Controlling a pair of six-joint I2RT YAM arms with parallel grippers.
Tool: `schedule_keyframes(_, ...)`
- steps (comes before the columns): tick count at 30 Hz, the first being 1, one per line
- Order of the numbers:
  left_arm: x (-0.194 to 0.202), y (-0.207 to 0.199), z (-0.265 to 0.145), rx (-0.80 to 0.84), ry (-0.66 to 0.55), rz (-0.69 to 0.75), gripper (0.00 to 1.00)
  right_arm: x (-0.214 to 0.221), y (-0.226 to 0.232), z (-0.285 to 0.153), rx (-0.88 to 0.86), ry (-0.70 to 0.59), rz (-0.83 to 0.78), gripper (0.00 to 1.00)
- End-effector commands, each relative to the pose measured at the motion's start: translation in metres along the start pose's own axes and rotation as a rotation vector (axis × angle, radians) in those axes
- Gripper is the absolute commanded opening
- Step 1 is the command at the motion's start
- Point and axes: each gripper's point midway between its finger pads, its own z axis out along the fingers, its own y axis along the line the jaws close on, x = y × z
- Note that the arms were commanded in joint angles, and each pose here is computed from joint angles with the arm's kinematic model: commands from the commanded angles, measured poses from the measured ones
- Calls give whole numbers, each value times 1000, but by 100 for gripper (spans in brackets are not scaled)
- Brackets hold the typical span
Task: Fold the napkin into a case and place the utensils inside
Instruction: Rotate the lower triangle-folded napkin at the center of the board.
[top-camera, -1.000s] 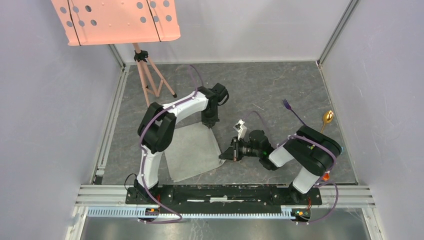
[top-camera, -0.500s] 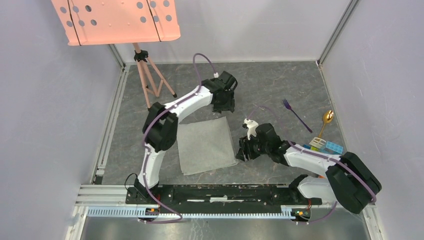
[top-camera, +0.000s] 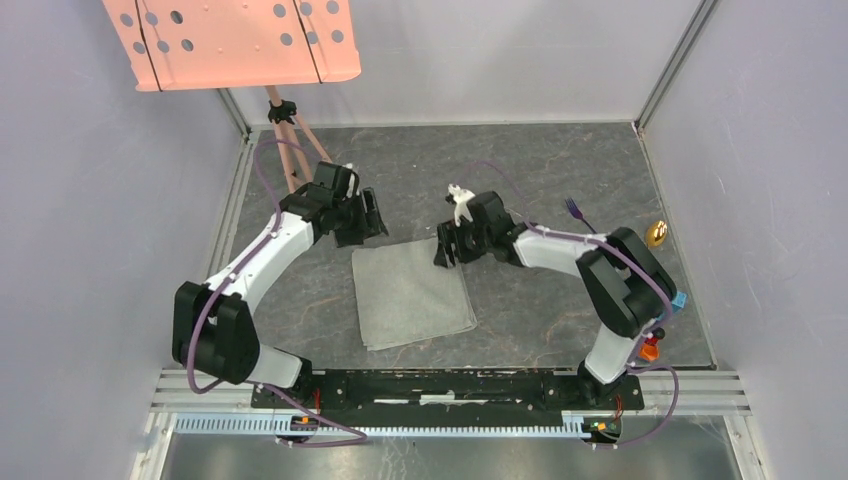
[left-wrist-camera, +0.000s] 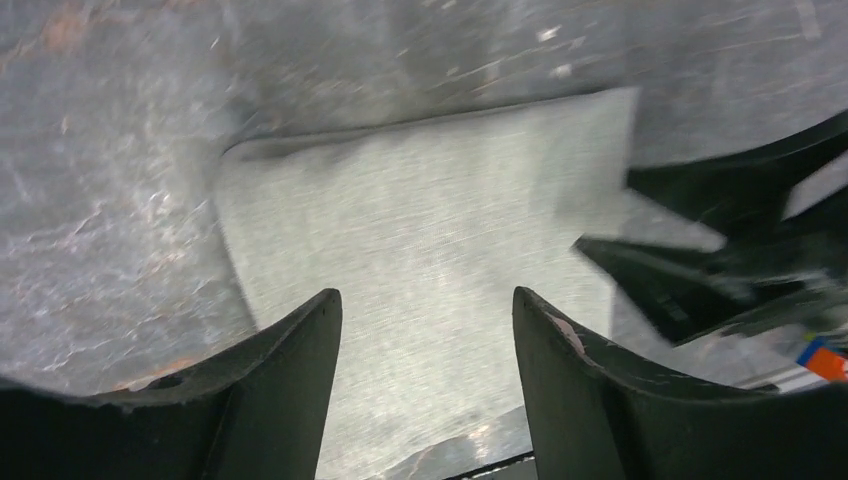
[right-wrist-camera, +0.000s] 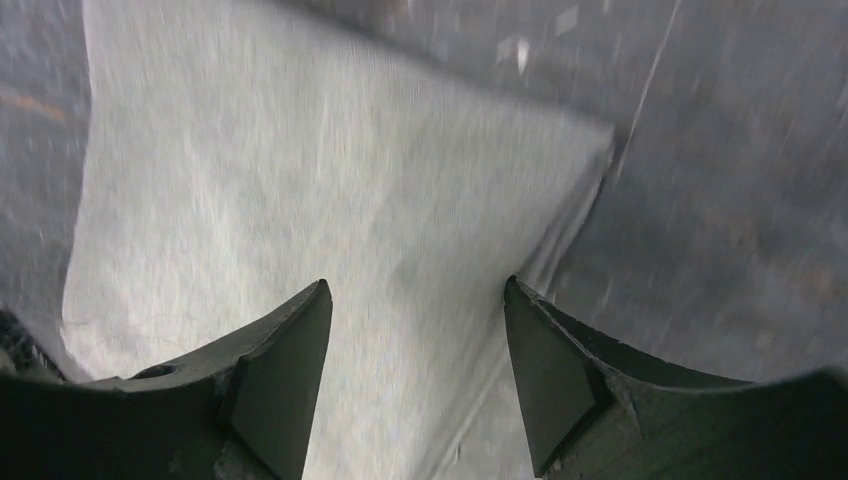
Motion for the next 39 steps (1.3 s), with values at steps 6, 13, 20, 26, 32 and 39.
schedule_keyframes(6, 11, 28, 26, 14, 48, -20, 58, -60, -34, 27, 187, -59, -89, 67)
schedule_keyframes(13, 6, 51, 52, -90, -23, -136, 40, -60, -52, 29, 223, -50, -83, 63)
schedule_keyframes(20, 9, 76, 69, -187, -40, -193, 29, -60, -60, 39, 194, -52, -73, 51)
schedule_keyframes(26, 16, 96, 78, -253, -47, -219, 24, -52, -71, 43, 223, -34, -64, 41)
schedule_keyframes(32, 27, 118, 96, -336, -33, -227, 19, -40, -90, 42, 271, -11, -57, 30)
schedule_keyframes(39, 26, 129, 92, -400, -61, -248, 15, -41, -122, 28, 421, 14, -112, 22)
